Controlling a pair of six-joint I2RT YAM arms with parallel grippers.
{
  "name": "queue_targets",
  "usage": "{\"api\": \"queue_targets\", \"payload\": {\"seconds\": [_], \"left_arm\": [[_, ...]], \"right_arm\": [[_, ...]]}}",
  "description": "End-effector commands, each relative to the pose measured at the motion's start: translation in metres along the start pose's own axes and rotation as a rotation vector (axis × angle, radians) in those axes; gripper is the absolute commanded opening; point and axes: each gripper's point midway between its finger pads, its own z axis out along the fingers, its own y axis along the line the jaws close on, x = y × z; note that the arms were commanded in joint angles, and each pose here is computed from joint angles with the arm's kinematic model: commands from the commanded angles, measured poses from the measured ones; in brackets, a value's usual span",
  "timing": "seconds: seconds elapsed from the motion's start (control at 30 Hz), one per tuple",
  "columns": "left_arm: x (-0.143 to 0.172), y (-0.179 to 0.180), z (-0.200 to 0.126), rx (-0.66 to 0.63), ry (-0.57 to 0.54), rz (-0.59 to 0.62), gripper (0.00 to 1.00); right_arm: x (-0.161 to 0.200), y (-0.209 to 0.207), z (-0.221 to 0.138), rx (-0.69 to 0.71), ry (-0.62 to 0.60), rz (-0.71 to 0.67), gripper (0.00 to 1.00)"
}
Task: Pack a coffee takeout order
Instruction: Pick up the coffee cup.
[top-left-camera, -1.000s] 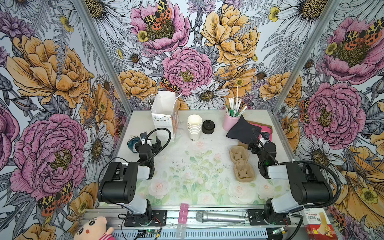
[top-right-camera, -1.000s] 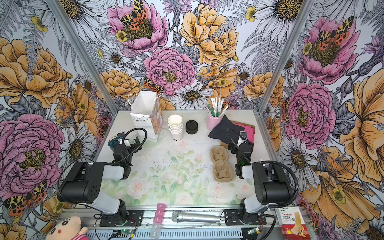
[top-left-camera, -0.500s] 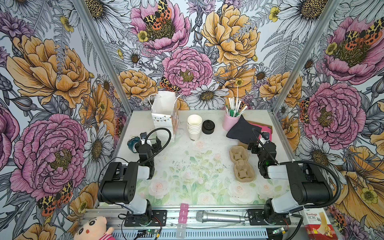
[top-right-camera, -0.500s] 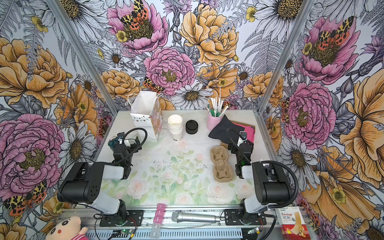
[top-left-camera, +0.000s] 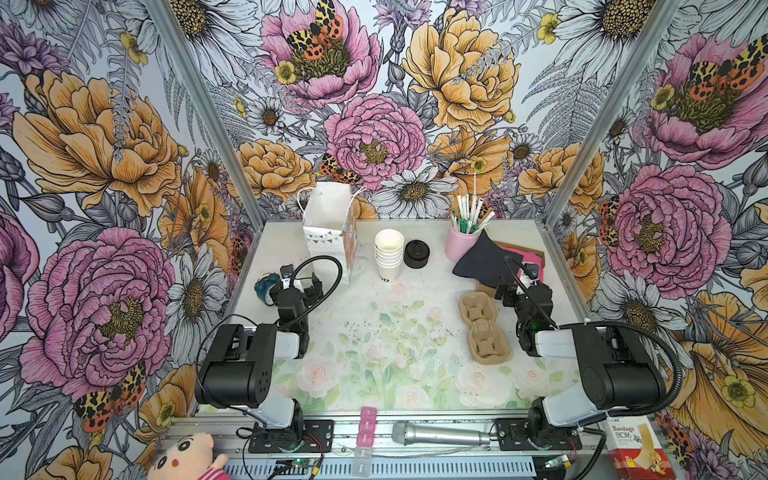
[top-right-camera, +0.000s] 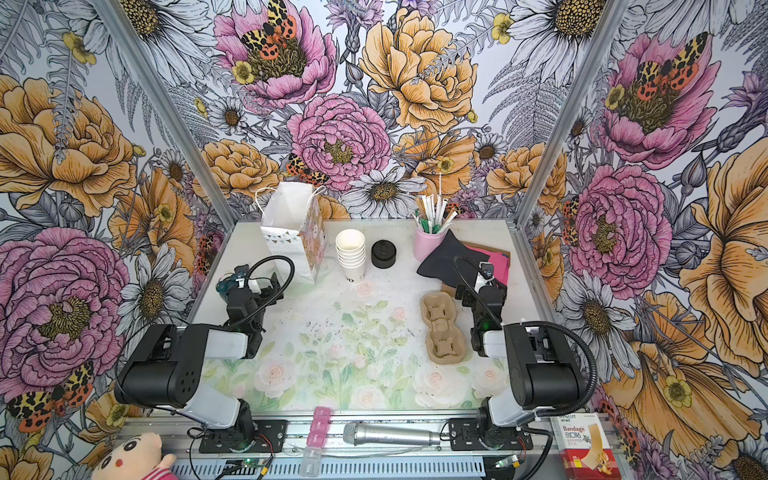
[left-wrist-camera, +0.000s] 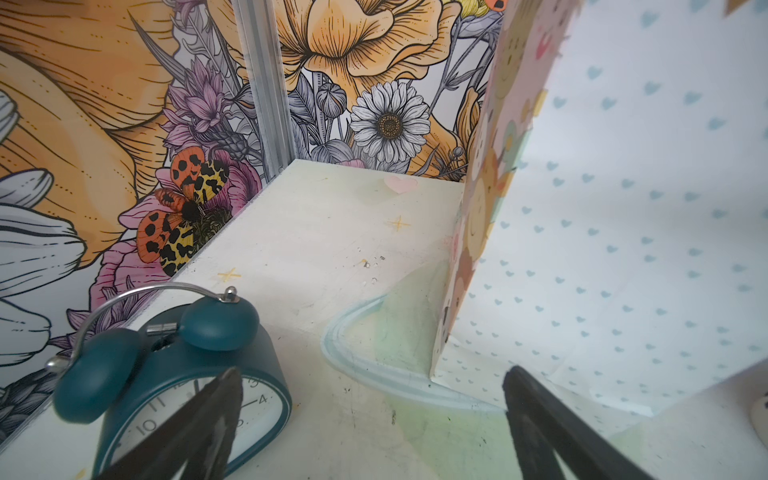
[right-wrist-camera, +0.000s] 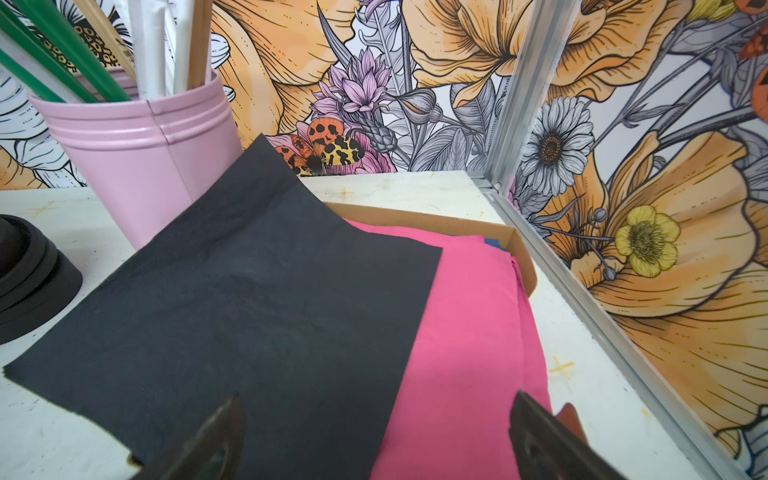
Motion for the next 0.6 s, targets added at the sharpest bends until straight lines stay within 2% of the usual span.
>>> {"api": "queue_targets", "payload": {"seconds": [0.0, 0.13, 0.3, 0.4, 0.57], "left_arm": [[-0.019, 0.006, -0.008, -0.031, -0.052, -0.01, 0.99], [-0.046, 0.015, -0.028, -0.12, -0.053, -0.008, 0.99], [-0.079, 0.016, -0.064, -0.158, -0.052, -0.049, 0.99], [-0.096, 0.012, -0.088, -0.097, -0.051, -0.147, 0.99], [-0.129, -0.016, -0.129, 0.147, -0.081, -0.261, 0.99]], "right_arm": [[-0.018, -0.004, -0.003, 0.034, -0.04, 0.008, 0.99], [-0.051, -0.013, -0.025, 0.089, -0.064, 0.02, 0.99], [-0.114, -0.005, -0.064, 0.032, -0.14, 0.093, 1.0], [-0.15, 0.017, -0.087, -0.074, -0.154, 0.107, 0.99], [-0.204, 0.07, -0.12, -0.258, -0.147, 0.078, 0.96]]}}
